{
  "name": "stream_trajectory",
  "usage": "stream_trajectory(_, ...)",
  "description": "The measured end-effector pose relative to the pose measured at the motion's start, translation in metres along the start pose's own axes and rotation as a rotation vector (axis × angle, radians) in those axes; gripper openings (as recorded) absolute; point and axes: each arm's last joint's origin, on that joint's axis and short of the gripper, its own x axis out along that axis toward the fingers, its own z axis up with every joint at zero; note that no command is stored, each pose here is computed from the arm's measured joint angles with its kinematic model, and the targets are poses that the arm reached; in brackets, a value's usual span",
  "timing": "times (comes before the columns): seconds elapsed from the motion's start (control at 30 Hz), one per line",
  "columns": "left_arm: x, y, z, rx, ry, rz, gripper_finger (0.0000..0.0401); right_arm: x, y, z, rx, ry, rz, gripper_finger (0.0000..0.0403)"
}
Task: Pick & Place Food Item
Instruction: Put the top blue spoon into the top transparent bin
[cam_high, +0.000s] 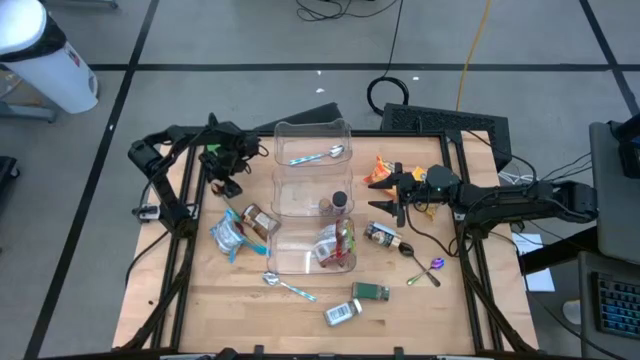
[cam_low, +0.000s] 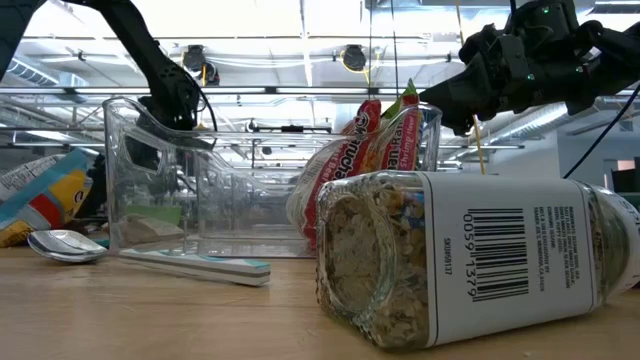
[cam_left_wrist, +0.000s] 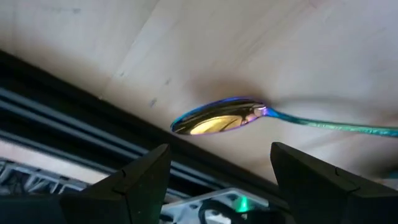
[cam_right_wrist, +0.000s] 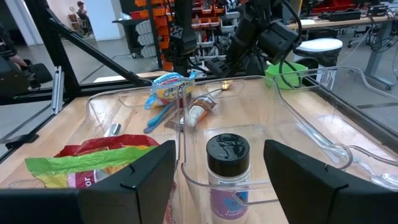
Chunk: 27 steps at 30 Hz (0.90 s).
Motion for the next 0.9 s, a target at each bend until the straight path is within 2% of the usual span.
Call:
stream_trajectory(0.1, -0.002, 0.002, 0.0, 0.001, -0.003, -0.005, 0.0282, 0.0, 0.0, 0.0, 0.0, 0.0, 0.0, 0.024)
stream_trajectory(0.23, -0.002, 0.009, 0.003, 0.005, -0.046, -0.089, 0.0282, 0.0, 0.0, 0.0, 0.005, 0.0, 0.0, 0.024)
stream_trajectory(0.4, -0.005, 0.012, 0.003, -0.005, -0.057, -0.126, 0.0282, 0.0, 0.0, 0.0, 0.005, 0.0, 0.001, 0.024)
stream_trajectory(0.7, -0.006, 0.012, 0.009, -0.114, -0.108, -0.083, 0.0282, 0.0, 0.0, 0.0, 0.007, 0.0, 0.002, 0.024)
stream_trajectory(0.9, -0.005, 0.012, 0.009, -0.124, -0.105, -0.08, 0.0282, 0.0, 0.0, 0.0, 0.008, 0.0, 0.002, 0.024)
